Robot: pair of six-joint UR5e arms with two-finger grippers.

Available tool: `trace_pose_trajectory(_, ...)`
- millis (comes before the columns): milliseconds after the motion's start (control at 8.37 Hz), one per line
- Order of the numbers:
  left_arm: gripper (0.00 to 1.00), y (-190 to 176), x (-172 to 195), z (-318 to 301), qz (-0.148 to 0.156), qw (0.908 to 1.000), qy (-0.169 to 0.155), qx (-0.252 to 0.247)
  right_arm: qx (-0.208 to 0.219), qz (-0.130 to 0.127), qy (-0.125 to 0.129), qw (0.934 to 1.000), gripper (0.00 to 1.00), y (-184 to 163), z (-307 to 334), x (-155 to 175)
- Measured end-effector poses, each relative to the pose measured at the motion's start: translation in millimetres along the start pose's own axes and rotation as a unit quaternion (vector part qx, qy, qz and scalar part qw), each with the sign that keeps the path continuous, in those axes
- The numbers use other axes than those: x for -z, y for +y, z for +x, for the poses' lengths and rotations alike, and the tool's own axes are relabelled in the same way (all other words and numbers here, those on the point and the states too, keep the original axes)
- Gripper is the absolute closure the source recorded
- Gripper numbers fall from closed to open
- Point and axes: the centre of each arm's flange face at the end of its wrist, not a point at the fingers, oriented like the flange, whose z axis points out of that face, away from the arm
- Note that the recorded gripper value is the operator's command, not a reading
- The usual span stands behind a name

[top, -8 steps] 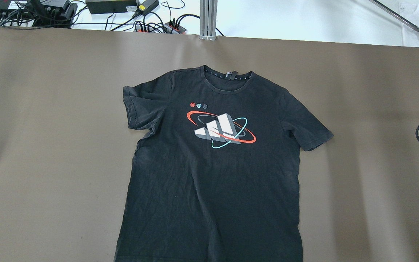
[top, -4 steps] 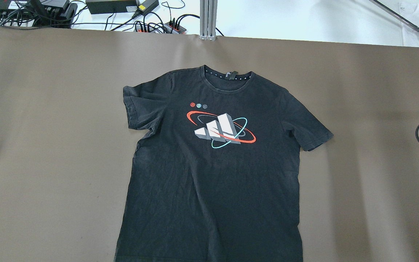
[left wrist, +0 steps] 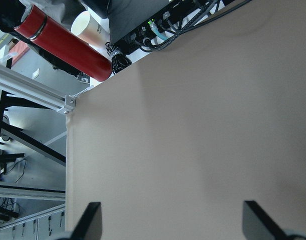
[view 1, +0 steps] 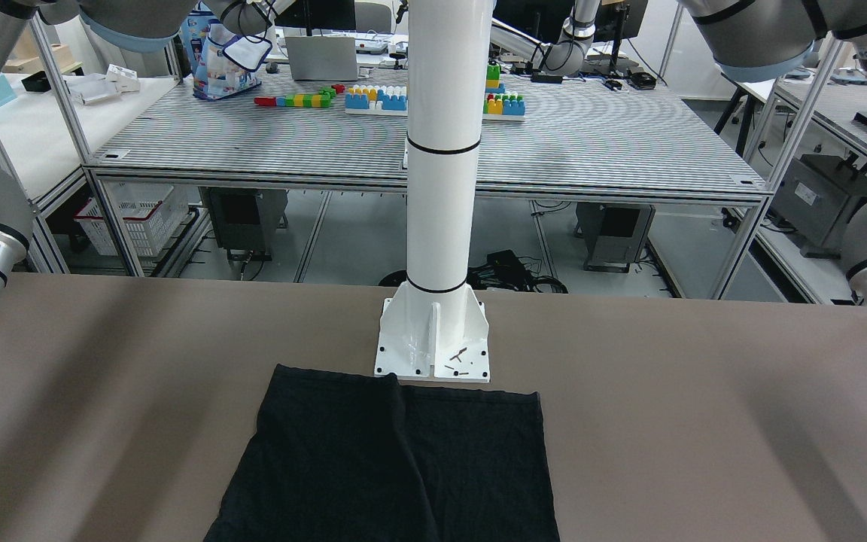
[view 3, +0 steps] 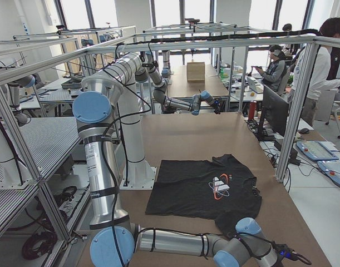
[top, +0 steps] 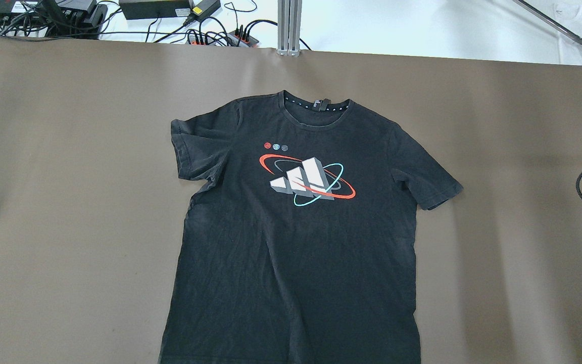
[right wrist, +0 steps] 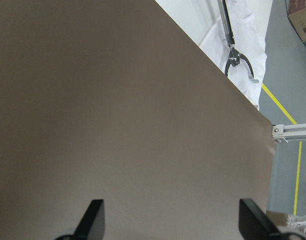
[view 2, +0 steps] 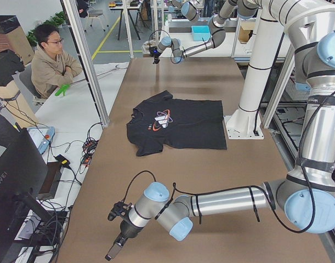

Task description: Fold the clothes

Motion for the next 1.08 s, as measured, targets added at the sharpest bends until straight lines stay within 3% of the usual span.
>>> trace_pose_trajectory(359,0.0,-1.5,0.7,0.8,0.001,1.0,0.0,0.001,-0.049,0.012,-0.011,0.9987,0.06,-19.7,-23.0,4.1)
trace_pose_trajectory(478,0.0,-2.2,1.2,1.0,0.002,1.0,0.001,0.002,-0.084,0.022,-0.022,0.996,0.06,-35.4,-33.8,11.1)
trace_pose_trajectory(598,0.0,-2.9,2.0,1.2,0.003,1.0,0.001,0.003,-0.127,0.032,-0.051,0.9901,0.06,-52.9,-55.1,21.6)
trace_pose_trajectory(837,0.0,-4.0,3.4,1.5,0.005,1.0,0.001,0.004,-0.219,0.041,-0.131,0.966,0.06,-80.6,-109.5,49.8)
trace_pose_trajectory(1076,0.0,-4.5,3.8,2.1,0.006,1.0,0.002,0.004,-0.303,0.043,-0.198,0.9311,0.07,-96.7,-167.0,77.1)
